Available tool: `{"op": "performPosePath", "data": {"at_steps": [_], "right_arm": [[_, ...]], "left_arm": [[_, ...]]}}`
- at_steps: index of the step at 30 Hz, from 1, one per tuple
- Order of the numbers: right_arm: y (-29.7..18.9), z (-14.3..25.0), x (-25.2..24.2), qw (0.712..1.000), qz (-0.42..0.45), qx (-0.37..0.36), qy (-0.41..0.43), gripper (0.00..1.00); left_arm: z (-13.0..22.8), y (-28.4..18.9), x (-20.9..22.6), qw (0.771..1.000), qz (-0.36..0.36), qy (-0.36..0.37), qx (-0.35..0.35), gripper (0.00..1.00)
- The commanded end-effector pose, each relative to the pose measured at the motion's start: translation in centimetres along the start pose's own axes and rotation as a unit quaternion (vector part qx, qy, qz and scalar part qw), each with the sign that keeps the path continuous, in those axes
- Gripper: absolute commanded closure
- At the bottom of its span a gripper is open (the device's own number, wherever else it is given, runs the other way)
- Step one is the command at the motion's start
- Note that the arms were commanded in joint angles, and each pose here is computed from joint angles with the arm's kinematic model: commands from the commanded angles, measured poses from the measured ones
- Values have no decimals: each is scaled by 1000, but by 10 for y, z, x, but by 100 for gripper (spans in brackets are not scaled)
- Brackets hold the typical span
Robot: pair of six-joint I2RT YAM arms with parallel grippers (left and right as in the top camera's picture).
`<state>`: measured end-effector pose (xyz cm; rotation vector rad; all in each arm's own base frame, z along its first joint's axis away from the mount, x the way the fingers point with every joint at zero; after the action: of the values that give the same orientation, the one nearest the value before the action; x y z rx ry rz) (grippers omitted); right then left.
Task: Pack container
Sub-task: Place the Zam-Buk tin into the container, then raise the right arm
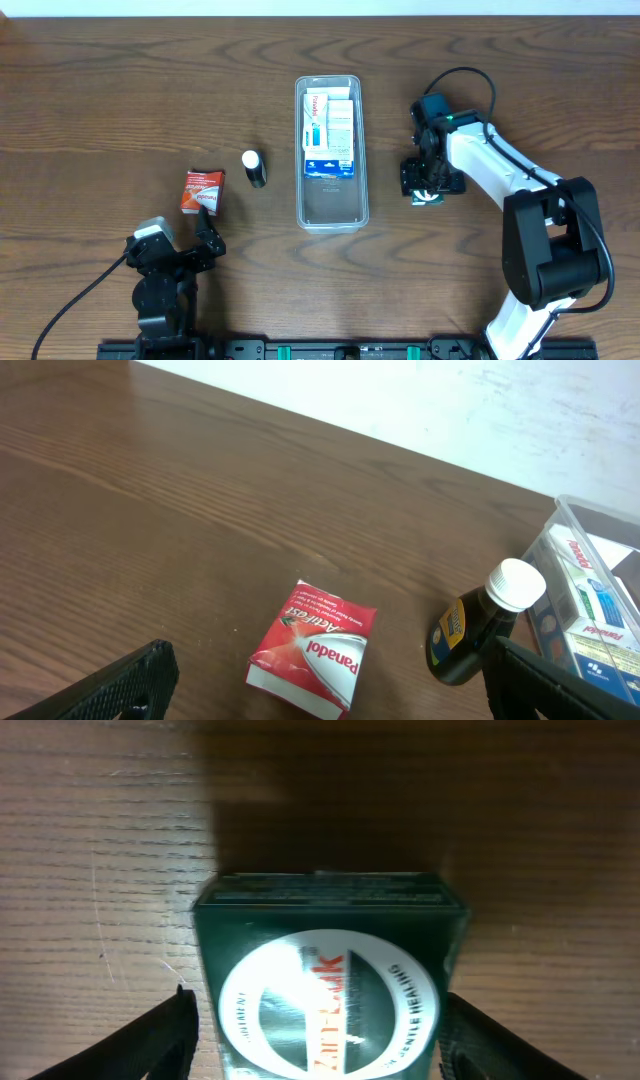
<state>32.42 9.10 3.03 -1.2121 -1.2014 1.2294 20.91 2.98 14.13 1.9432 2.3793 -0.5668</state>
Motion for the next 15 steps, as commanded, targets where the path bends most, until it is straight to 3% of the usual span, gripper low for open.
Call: {"op": "performPosePath", "data": {"at_steps": [1,7,15], "right_arm": [[0,-2,0,1000,4,-4,3,40],[-28,-23,7,999,-11,-46,7,45],[-152,-71,46,979,-61,-194,-18,47]], "left_arm": [[12,3,2,1000,0,2,16,2],[12,3,2,1000,0,2,16,2],[12,3,2,1000,0,2,16,2]]}}
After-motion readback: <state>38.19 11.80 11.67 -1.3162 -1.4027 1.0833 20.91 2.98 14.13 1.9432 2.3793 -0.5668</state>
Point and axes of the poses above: each gripper's point midway between its finger pads, its own y axis out along the fingers, its own x axis along the line the jaws close on, z = x × y, the point moved 2 cm from there along -y, back along the fingers
